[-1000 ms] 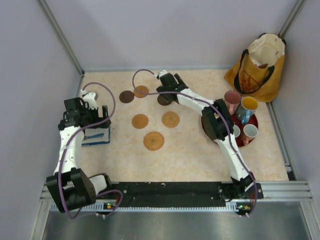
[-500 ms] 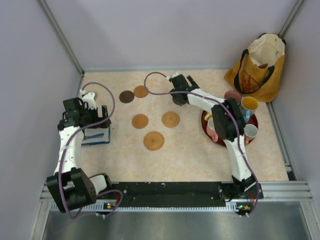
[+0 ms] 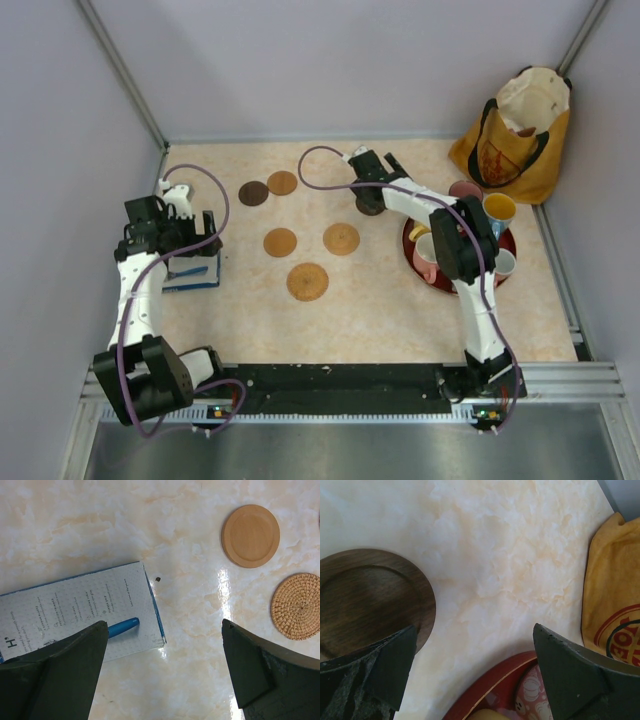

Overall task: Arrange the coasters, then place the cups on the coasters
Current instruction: Move the coaster to the center of the board.

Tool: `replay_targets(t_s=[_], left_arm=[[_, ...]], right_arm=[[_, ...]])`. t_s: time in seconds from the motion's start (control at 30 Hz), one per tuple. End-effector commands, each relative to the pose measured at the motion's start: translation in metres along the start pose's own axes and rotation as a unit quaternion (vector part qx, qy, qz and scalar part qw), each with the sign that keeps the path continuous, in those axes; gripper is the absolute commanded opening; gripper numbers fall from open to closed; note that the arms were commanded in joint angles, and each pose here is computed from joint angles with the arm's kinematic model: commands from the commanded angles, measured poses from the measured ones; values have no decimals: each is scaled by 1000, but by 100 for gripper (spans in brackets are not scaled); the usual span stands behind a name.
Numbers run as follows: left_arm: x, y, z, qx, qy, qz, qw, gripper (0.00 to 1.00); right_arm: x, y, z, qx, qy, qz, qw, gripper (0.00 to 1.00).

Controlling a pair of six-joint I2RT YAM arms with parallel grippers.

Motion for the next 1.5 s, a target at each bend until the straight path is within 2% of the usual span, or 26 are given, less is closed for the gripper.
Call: replay_targets(t_s=[0.0, 0.33, 0.6, 1.47], left_arm=[[6, -1, 1, -6, 10, -21, 1000, 99], [6, -2, 1, -8, 6, -22, 1000, 99], [5, -2, 2, -9, 3, -23, 1000, 99], [4, 0, 4, -12, -1, -19, 1000, 99]], right_arm=[[-17, -2, -18, -20, -19, 38, 999, 99], [-5, 5, -24, -36, -16, 30, 999, 99], [16, -3, -17, 11, 18, -2, 1000, 99], [26, 18, -6, 8, 8, -6, 1000, 99]])
Point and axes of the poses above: each gripper's point midway between its finger pads, its own y axis out along the fingers, its own z axis along the line the jaws close on, x = y × z, the point moved 4 cm from there along -y, back along the fingers, and after that the axes turned 10 degrees about y, right-handed, at the moved point
